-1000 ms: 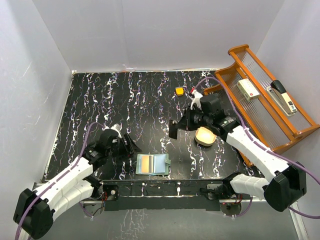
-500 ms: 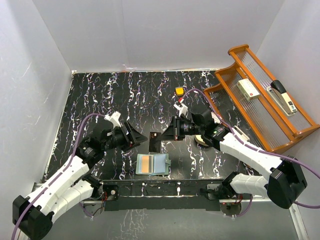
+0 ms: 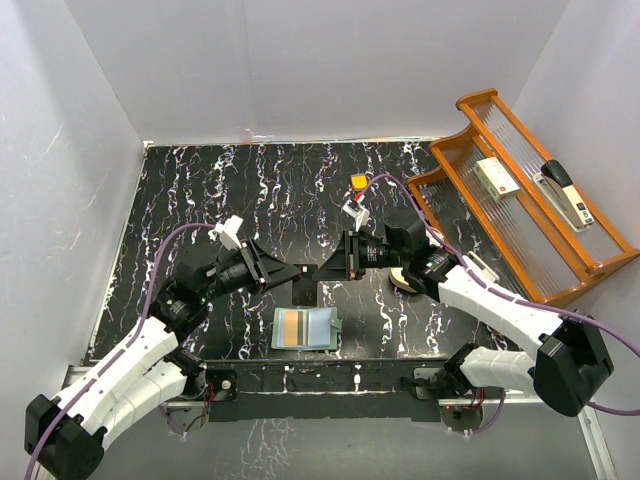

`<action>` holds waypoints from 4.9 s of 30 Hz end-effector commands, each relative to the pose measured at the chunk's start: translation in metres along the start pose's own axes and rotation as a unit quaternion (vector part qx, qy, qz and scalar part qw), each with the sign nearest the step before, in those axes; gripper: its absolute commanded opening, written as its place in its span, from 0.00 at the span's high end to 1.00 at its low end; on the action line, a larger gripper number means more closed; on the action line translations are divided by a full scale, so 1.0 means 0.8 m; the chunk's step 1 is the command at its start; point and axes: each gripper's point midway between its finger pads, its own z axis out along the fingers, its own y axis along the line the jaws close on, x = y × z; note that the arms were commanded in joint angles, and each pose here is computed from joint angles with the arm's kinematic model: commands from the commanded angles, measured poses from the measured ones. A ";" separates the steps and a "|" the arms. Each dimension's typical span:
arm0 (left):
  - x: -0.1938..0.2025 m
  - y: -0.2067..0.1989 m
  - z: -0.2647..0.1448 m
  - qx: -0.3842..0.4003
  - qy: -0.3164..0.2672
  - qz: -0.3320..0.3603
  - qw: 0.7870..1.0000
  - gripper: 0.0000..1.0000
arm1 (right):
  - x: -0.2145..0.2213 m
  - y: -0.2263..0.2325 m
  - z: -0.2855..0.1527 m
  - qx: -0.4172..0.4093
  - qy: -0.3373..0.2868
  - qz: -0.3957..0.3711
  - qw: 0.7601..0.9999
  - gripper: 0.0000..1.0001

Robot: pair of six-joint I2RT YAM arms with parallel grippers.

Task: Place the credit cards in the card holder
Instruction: Pick up the credit card from the storage box, then insert the credit card into the card holder.

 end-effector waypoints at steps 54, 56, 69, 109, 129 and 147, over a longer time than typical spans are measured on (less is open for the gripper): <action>0.035 0.147 0.005 -0.154 0.032 0.026 0.987 1.00 | 0.077 -0.143 0.030 0.317 0.058 0.013 0.947 0.71; 0.036 0.146 0.009 -0.147 0.035 0.022 0.988 1.00 | 0.079 -0.148 0.031 0.325 0.066 0.008 0.943 0.71; 0.060 0.167 0.017 -0.135 0.063 -0.023 0.989 1.00 | 0.115 -0.195 0.026 0.384 0.118 -0.013 0.916 0.76; 0.082 0.220 0.027 -0.132 0.081 -0.014 0.988 1.00 | 0.145 -0.244 0.019 0.408 0.133 -0.038 0.903 0.88; 0.074 0.235 0.041 -0.152 0.073 -0.015 0.986 1.00 | 0.144 -0.250 0.017 0.426 0.127 -0.031 0.895 0.89; 0.073 0.242 0.053 -0.173 0.062 -0.016 0.983 1.00 | 0.136 -0.252 0.015 0.445 0.115 -0.029 0.888 0.89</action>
